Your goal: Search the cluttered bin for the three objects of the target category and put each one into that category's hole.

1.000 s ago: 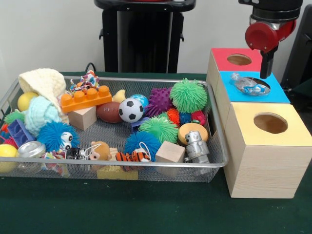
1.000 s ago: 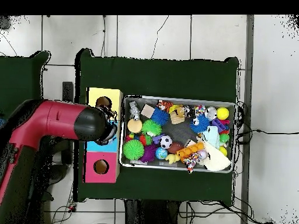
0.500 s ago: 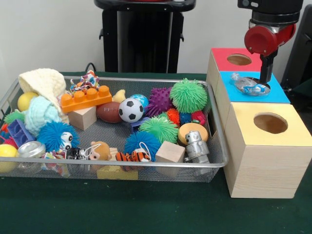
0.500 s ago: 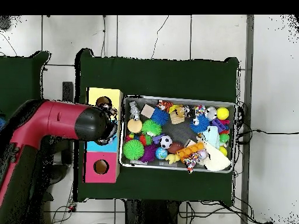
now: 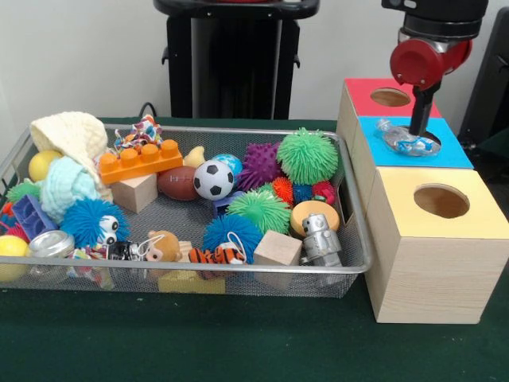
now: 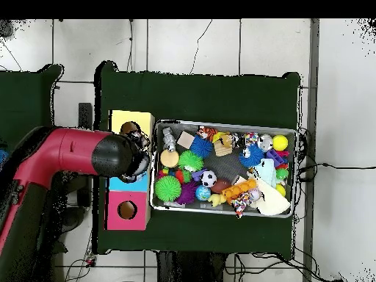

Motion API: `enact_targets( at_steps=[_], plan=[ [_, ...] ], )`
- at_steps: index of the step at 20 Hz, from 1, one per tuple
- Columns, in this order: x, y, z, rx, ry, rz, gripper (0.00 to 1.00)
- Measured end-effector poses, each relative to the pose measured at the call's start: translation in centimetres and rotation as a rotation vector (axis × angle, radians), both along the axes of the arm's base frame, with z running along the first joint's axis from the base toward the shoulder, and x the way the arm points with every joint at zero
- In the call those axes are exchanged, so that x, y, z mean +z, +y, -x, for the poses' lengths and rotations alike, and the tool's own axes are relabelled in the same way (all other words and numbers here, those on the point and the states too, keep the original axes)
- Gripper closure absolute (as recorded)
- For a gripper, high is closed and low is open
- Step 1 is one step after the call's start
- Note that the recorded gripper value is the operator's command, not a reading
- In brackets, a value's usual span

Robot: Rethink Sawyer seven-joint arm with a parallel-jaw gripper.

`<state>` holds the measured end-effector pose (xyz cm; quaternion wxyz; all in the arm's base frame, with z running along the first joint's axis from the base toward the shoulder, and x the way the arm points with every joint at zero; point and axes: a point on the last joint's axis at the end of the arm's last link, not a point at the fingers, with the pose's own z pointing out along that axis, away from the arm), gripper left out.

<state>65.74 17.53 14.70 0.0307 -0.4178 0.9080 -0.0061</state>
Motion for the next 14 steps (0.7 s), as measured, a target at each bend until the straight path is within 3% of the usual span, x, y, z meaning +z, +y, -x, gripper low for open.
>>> enact_targets(
  at_steps=[4, 14],
  plan=[
    [-0.6, -0.6, 0.1, 0.011, 0.018, 0.041, 1.0],
    [-1.7, -1.3, 0.7, 0.005, 0.038, 0.059, 1.0]
  ],
)
